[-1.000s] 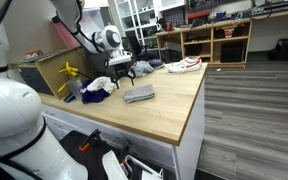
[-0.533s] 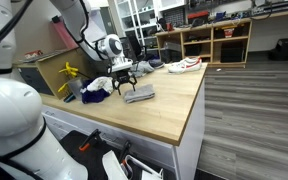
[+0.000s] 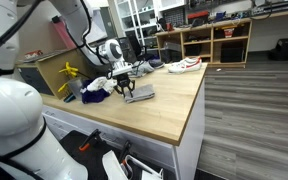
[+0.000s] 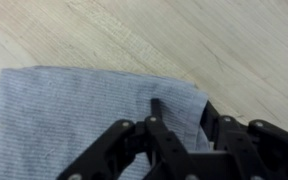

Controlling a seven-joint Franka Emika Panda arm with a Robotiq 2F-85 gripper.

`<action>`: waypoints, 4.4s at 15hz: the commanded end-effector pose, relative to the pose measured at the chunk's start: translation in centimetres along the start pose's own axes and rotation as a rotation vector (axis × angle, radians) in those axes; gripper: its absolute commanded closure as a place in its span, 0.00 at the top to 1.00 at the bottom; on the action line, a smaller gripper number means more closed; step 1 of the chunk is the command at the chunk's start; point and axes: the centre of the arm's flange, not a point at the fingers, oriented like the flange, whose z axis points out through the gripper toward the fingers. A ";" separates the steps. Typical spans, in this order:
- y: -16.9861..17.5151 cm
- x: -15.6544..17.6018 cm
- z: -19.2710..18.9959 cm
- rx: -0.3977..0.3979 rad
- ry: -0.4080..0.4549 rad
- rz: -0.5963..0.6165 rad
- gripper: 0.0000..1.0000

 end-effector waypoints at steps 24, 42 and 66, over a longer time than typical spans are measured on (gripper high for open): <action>12.2 -8.1 -11.2 -0.236 0.126 0.284 0.01; 10.7 1.5 -16.9 -0.439 0.207 0.047 0.01; 13.2 -19.6 -35.7 -0.340 0.422 0.223 0.01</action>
